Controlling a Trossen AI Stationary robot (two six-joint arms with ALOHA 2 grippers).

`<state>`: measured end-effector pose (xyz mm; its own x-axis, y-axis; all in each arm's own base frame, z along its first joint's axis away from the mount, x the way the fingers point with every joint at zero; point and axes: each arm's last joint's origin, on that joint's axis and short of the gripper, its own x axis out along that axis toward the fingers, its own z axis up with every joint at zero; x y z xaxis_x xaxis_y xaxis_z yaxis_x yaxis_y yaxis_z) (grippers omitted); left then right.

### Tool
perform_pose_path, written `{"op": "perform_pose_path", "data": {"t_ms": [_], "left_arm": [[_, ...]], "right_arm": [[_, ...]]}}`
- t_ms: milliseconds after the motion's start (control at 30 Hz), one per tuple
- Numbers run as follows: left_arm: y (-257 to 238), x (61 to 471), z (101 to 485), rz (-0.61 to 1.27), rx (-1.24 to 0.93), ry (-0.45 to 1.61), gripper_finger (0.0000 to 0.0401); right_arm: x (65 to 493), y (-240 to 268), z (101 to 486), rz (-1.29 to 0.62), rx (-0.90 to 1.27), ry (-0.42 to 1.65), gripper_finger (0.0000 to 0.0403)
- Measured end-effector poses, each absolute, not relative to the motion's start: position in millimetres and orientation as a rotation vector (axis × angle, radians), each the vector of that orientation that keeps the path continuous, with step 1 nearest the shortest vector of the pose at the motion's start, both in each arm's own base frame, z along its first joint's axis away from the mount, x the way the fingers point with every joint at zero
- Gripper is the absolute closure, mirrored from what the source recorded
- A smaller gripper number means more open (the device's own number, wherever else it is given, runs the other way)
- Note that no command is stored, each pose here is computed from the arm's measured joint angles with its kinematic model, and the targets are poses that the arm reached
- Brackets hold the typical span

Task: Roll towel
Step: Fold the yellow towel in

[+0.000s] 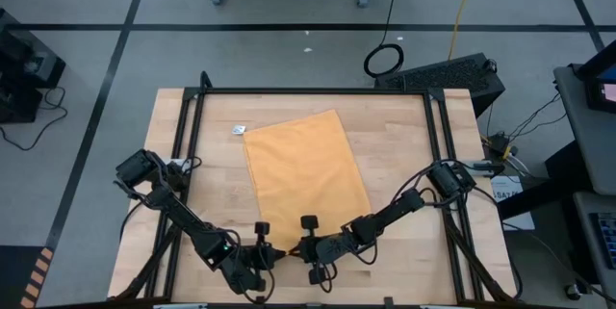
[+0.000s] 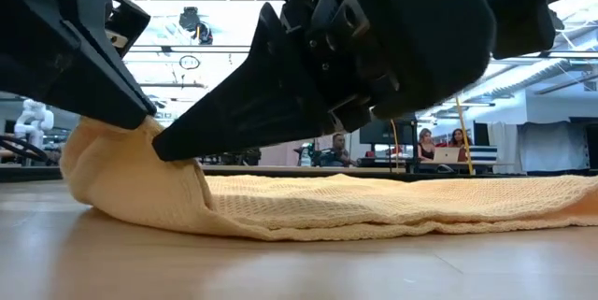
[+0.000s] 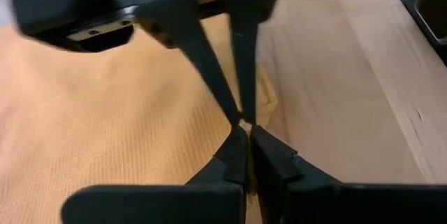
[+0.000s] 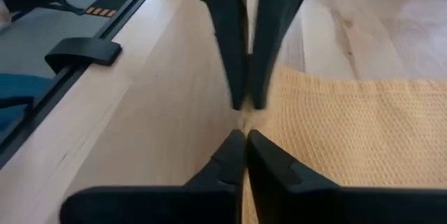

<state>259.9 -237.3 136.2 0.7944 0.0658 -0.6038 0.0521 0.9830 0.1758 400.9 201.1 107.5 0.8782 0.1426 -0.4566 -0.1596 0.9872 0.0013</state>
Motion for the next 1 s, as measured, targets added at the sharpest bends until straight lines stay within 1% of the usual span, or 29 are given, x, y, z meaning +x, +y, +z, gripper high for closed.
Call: {"op": "perform_pose_path", "data": {"t_ms": [100,167,300,433,533,633,700,800,867,1000], "left_arm": [[-235.9,260.2,136.8,0.066,0.151,0.630,0.0374],[-239.0,257.3,137.9,0.059,0.146,0.625,0.0351],[-248.9,246.1,147.2,0.047,0.072,0.595,0.0280],[-258.6,232.8,153.5,0.092,-0.010,0.535,0.0198],[-266.4,222.6,150.4,0.124,-0.045,0.503,0.0145],[-269.9,217.4,138.8,0.160,-0.074,0.509,0.0106],[-270.5,216.9,133.0,0.196,-0.086,0.490,0.0092],[-269.4,216.7,123.4,0.238,-0.065,0.481,0.0088],[-267.8,219.6,117.7,0.247,-0.054,0.492,0.0092],[-263.9,226.1,114.0,0.258,-0.065,0.505,0.0115]], "right_arm": [[401.1,201.1,108.3,0.152,-0.020,0.469,0.0400],[401.2,201.0,108.2,0.152,-0.019,0.471,0.0400],[401.3,200.7,108.2,0.147,-0.002,0.471,0.0401],[402.3,198.8,108.2,0.138,0.013,0.472,0.0402],[403.6,196.8,108.7,0.133,0.018,0.466,0.0402],[404.0,196.1,108.8,0.130,0.024,0.466,0.0402],[404.0,196.1,108.9,0.130,0.025,0.465,0.0402],[404.1,196.4,109.2,0.131,0.027,0.461,0.0403],[404.2,196.4,109.5,0.129,0.034,0.458,0.0403],[404.8,196.5,110.7,0.129,0.049,0.446,0.0403]]}}
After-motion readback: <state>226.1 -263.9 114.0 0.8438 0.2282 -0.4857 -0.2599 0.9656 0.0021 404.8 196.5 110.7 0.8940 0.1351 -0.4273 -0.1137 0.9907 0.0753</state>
